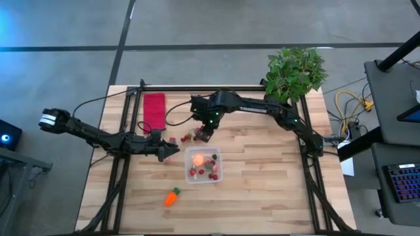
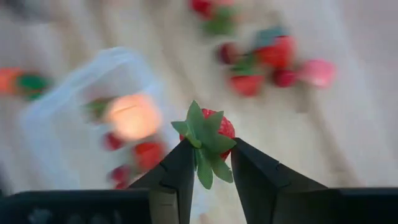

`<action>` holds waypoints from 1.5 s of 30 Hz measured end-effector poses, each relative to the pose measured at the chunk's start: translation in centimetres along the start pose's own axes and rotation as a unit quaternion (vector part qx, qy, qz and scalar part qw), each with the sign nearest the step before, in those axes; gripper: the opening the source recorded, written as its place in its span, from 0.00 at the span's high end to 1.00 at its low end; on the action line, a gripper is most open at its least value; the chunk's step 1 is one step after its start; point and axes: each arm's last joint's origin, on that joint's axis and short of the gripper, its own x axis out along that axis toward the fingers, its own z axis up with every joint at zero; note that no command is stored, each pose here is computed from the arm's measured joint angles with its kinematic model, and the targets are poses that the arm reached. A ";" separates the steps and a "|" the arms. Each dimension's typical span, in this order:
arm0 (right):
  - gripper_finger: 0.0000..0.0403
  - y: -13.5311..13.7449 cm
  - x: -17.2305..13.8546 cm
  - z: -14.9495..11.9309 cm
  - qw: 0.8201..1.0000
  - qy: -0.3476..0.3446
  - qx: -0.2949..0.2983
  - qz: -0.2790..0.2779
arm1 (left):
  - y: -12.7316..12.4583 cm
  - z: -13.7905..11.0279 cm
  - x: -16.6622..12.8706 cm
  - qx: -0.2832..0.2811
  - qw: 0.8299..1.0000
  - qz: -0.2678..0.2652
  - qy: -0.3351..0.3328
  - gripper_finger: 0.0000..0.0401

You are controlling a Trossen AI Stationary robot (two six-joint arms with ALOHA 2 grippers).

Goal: Pick and placing Produce into tupperware
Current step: Put the red strawberry into the transparent bin, then put the pink peach into the transparent bin

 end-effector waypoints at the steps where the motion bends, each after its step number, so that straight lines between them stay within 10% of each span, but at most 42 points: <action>1: 0.76 0.9 -0.5 -0.3 1.000 -0.003 -0.009 0.009 | 0.0 0.0 0.0 0.000 1.000 0.000 0.000 0.49; 9: 0.68 6.8 1.4 -2.7 0.997 0.024 -0.074 0.021 | 0.0 0.0 0.0 -0.002 1.000 0.000 0.000 0.49; 17: 0.51 8.0 3.7 -3.5 0.990 0.011 -0.107 -0.097 | 0.0 0.0 0.0 -0.004 1.000 0.000 0.000 0.49; 22: 0.44 5.2 0.9 -2.0 0.983 -0.047 -0.058 -0.170 | 0.0 0.0 0.0 -0.004 1.000 -0.001 0.000 0.49; 31: 0.44 -4.8 2.0 1.4 0.984 -0.013 0.121 -0.127 | 0.0 0.0 0.0 -0.004 1.000 0.000 0.000 0.49; 45: 0.46 -7.6 5.9 2.7 0.983 -0.015 0.138 -0.122 | 0.0 0.0 0.0 -0.003 1.000 0.001 -0.002 0.49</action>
